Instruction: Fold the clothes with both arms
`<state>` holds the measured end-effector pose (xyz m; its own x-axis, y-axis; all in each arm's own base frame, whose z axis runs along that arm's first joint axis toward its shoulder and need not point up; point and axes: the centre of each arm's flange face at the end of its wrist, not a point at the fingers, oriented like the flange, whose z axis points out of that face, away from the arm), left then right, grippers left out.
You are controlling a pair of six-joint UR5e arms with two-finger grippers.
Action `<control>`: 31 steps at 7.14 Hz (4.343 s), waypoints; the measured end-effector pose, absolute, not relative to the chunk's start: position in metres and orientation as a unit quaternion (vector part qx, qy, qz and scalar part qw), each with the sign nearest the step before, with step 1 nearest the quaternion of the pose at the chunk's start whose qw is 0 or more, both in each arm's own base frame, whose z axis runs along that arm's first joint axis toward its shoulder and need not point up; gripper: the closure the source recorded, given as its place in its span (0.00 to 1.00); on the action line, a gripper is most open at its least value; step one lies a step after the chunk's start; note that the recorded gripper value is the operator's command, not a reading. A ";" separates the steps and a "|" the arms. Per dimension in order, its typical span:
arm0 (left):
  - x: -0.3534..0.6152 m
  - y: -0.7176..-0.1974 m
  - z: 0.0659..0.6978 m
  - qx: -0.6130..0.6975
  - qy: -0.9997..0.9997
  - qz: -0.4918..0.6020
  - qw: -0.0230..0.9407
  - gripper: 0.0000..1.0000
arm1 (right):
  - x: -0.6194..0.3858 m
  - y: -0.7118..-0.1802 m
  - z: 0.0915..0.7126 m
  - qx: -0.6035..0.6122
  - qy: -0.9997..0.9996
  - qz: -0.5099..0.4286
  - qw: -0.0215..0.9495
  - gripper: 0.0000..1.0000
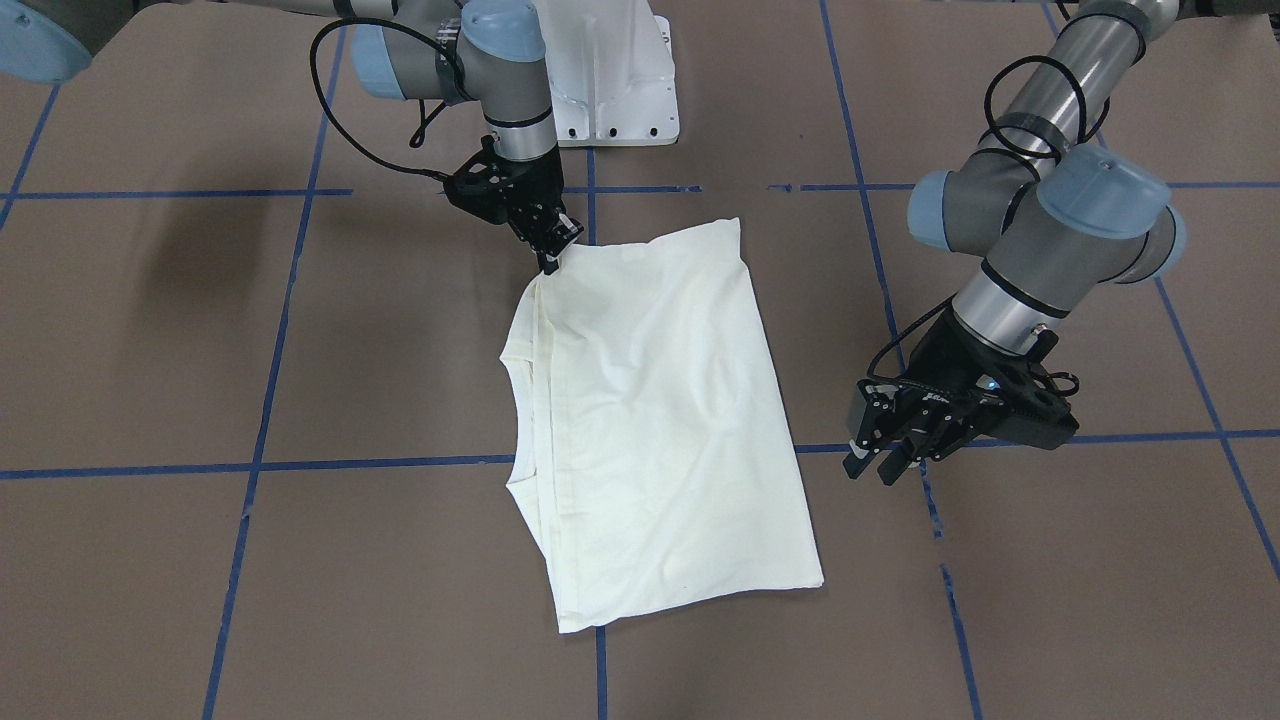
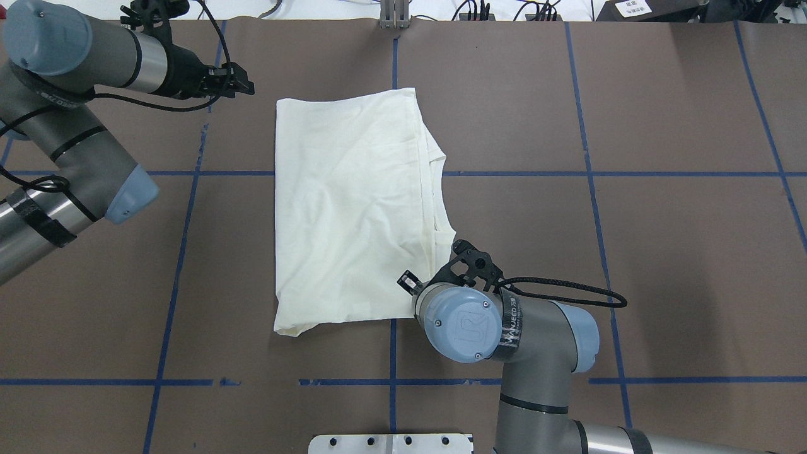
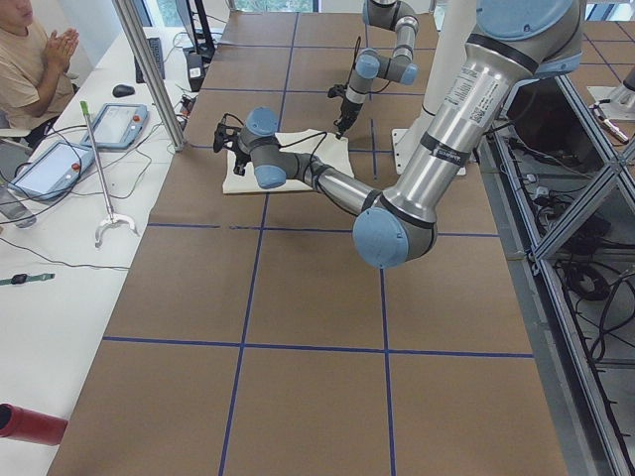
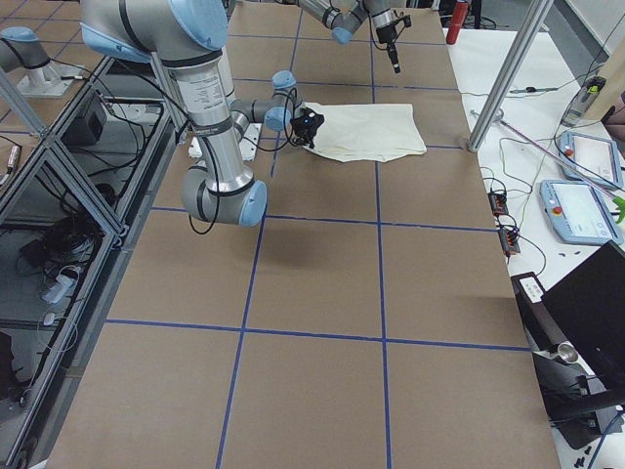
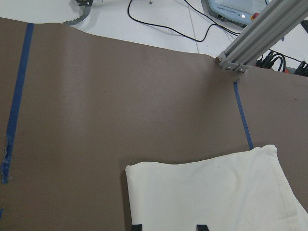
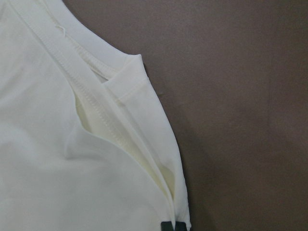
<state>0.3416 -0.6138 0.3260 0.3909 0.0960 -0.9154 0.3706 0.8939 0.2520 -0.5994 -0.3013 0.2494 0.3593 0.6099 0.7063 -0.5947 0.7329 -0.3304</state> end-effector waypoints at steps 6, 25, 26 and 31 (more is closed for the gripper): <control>0.368 -0.513 0.304 0.115 0.610 -0.150 0.769 0.40 | -0.544 -0.285 0.231 -0.043 -0.466 0.347 0.813 1.00; 0.472 -0.240 0.309 -0.105 0.568 -0.251 0.777 1.00 | -0.514 -0.259 0.228 -0.053 -0.478 0.335 0.810 1.00; 0.446 -0.236 0.281 -0.115 0.586 -0.242 0.765 1.00 | -0.488 -0.253 0.216 -0.054 -0.482 0.335 0.808 1.00; 0.414 -0.402 0.215 -0.008 0.575 -0.248 0.780 1.00 | -0.439 -0.401 0.170 -0.047 -0.475 0.369 0.798 1.00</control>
